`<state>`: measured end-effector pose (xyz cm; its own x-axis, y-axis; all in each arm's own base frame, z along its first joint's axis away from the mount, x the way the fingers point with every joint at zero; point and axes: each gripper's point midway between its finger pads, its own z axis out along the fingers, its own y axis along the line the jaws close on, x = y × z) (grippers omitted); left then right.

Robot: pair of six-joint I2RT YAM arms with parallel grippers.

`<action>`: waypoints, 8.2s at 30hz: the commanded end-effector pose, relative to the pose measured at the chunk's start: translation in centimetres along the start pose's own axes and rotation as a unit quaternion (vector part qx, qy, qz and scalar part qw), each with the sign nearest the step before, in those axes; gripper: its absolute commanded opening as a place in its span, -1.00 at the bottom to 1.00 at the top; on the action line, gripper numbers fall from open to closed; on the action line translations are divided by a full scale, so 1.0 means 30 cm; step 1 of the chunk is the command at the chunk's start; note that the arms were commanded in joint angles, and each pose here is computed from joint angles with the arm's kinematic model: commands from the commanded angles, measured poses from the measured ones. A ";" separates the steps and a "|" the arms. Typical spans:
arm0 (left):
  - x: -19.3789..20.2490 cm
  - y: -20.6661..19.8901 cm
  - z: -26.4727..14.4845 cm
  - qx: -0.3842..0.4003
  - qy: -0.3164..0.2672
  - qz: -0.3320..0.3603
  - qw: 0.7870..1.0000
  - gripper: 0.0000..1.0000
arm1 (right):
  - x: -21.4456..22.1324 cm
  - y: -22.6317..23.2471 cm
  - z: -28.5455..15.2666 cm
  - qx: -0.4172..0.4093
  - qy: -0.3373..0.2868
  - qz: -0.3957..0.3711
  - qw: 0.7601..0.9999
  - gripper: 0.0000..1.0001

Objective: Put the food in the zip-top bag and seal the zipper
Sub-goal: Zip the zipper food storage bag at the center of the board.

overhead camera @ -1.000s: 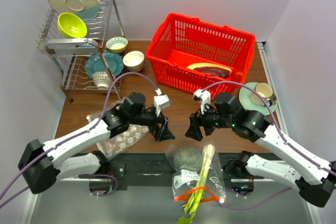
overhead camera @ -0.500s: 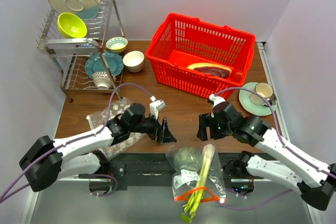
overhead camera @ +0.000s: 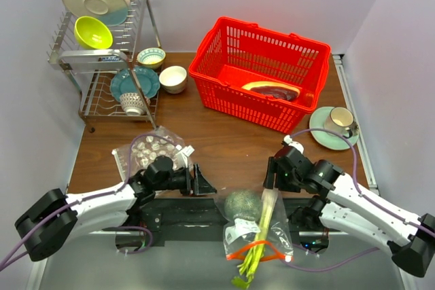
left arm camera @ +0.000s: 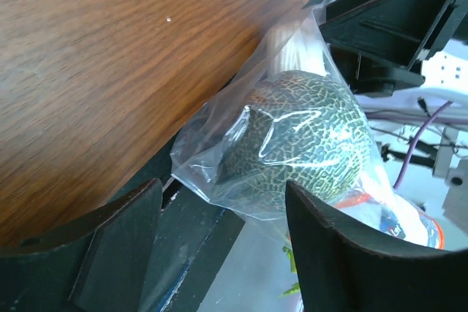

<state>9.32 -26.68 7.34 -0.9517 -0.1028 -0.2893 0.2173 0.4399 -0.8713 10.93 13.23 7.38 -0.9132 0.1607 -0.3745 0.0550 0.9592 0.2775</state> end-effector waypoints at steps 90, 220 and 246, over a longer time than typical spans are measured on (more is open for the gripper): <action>-0.619 0.207 0.101 -0.003 -0.123 -0.025 0.992 -1.00 | 0.072 0.825 -0.324 -0.246 -0.113 -0.468 0.841 0.30; -0.516 -0.437 -0.199 -0.088 -0.142 0.180 0.969 -1.00 | -0.204 0.873 -0.600 -0.386 -0.158 -0.496 0.762 -0.04; -0.487 -0.480 -0.217 -0.064 -0.129 0.174 0.974 -1.00 | -0.195 0.935 -0.317 -0.322 -0.186 -0.536 0.758 0.29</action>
<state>18.96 -25.24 24.02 -0.7631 -0.1135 -0.6363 0.4291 0.6472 -0.6300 13.26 36.01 24.64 -0.1300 -0.5164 -0.8465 -0.9618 0.2731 -0.0189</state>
